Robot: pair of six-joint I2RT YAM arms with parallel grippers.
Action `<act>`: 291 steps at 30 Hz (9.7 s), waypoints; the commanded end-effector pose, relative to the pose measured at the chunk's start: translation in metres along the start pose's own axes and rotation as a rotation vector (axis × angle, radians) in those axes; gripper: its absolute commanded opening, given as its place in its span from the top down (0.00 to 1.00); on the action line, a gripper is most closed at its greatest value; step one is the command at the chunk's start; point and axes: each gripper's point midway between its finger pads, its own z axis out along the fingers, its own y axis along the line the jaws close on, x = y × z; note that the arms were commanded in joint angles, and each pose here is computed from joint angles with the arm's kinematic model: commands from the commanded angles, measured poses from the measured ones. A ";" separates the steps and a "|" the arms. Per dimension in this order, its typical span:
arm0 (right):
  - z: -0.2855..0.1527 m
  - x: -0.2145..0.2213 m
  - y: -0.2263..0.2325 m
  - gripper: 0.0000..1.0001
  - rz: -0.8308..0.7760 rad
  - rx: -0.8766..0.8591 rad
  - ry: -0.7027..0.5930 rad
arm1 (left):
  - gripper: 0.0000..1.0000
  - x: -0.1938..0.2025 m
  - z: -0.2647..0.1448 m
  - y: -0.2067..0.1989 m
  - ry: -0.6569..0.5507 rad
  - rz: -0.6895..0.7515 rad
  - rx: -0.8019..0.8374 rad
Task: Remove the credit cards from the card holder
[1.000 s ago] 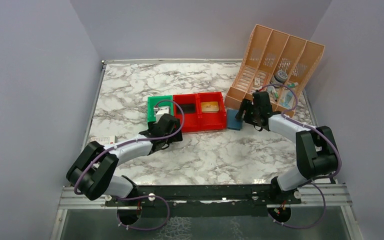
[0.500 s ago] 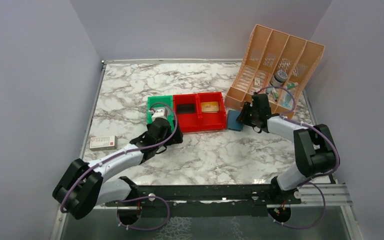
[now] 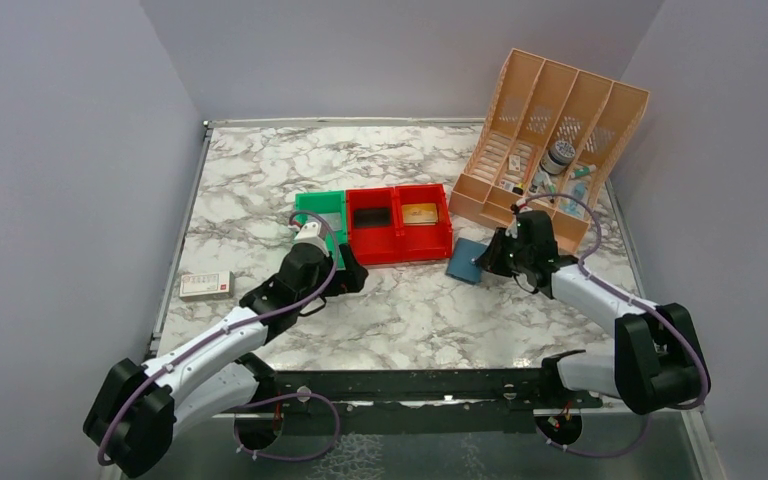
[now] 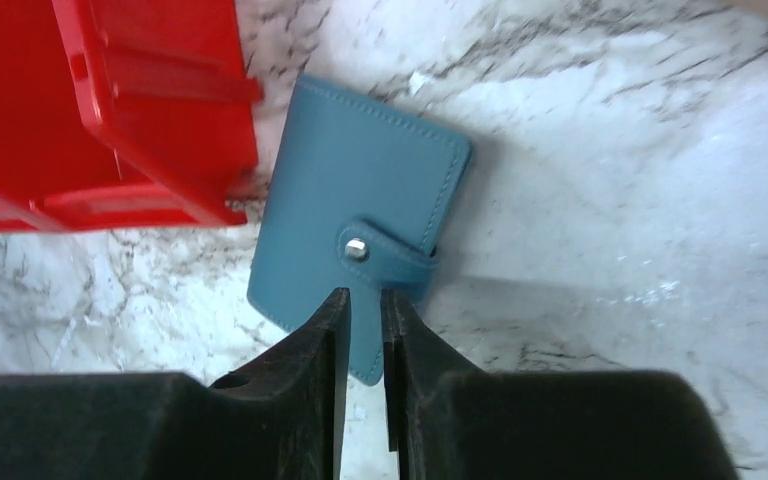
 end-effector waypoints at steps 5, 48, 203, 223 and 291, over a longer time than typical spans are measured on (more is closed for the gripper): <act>-0.001 0.047 0.014 0.80 -0.077 0.003 0.148 | 0.03 -0.006 -0.012 -0.020 0.014 0.020 0.093; 0.002 0.039 0.031 0.67 -0.133 -0.035 0.160 | 0.01 -0.011 -0.032 -0.024 0.028 0.079 0.111; -0.093 0.101 0.190 0.99 -0.232 -0.687 0.278 | 0.01 0.062 -0.052 -0.059 0.013 0.012 0.044; -0.030 0.096 0.085 0.96 -0.030 -0.188 0.156 | 0.02 0.078 -0.050 -0.089 0.059 -0.007 0.235; -0.028 0.141 0.073 0.92 0.011 -0.313 0.264 | 0.34 0.103 -0.020 -0.168 0.133 -0.026 0.425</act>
